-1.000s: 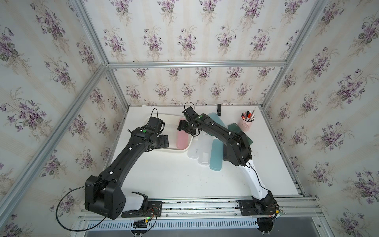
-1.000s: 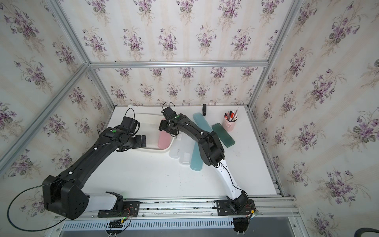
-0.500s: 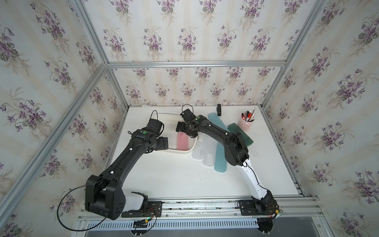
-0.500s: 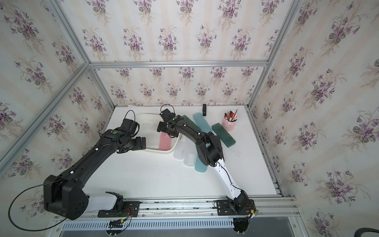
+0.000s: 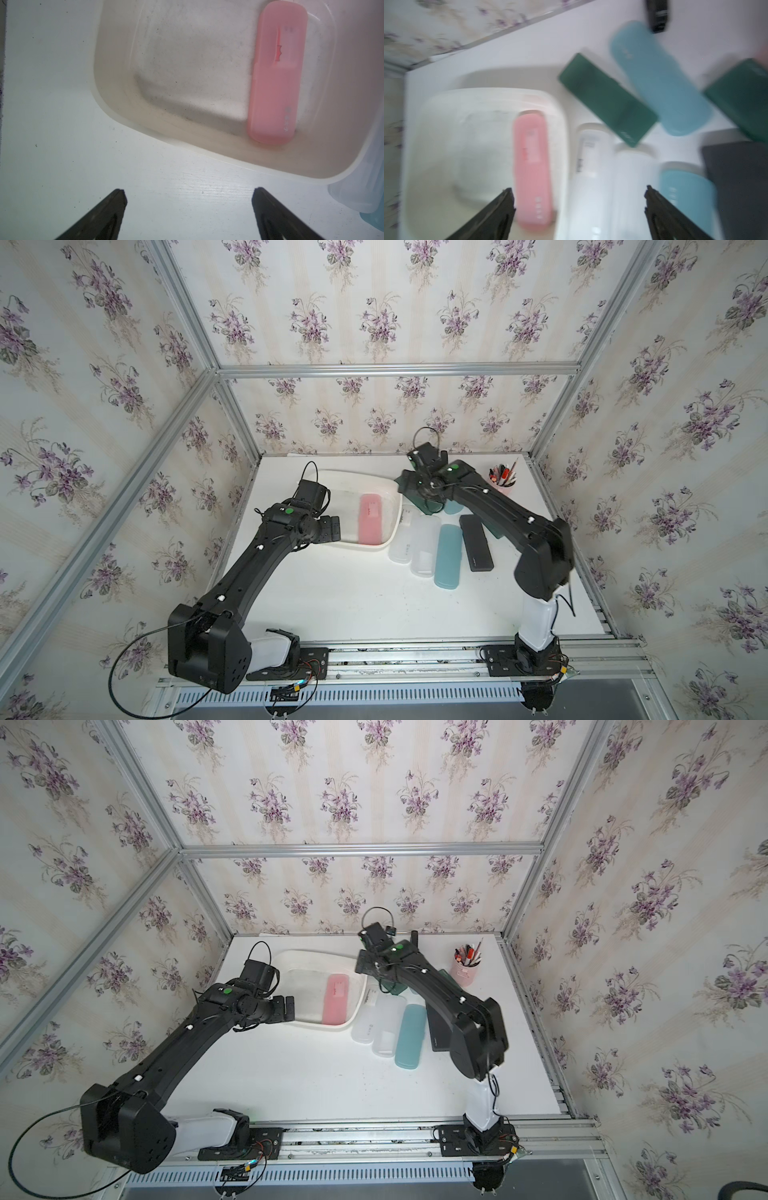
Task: Put the pencil case into the storage box
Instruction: Place the pencil case at the storage box, then pick up the pencil case from the center of the board.
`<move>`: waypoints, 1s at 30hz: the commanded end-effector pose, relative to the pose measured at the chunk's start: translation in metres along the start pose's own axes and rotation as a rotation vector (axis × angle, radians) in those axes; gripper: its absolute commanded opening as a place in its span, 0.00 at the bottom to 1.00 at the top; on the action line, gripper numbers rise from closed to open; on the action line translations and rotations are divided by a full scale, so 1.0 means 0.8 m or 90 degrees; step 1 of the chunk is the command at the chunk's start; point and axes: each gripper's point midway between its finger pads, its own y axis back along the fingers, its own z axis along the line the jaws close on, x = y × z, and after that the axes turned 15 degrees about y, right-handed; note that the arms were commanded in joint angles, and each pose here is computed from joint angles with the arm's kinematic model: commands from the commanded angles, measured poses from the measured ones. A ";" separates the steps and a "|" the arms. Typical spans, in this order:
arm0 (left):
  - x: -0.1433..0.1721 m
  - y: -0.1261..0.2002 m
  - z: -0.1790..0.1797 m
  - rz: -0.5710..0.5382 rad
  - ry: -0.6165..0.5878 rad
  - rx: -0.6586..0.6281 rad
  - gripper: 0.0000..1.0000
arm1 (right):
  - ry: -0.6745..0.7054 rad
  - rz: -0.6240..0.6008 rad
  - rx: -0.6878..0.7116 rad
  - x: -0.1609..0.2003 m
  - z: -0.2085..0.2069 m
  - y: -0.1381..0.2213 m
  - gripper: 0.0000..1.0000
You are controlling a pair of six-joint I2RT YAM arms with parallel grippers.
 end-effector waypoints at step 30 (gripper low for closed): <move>0.025 -0.021 0.013 0.015 -0.010 -0.018 1.00 | 0.064 0.211 0.056 0.213 -0.186 -0.105 0.62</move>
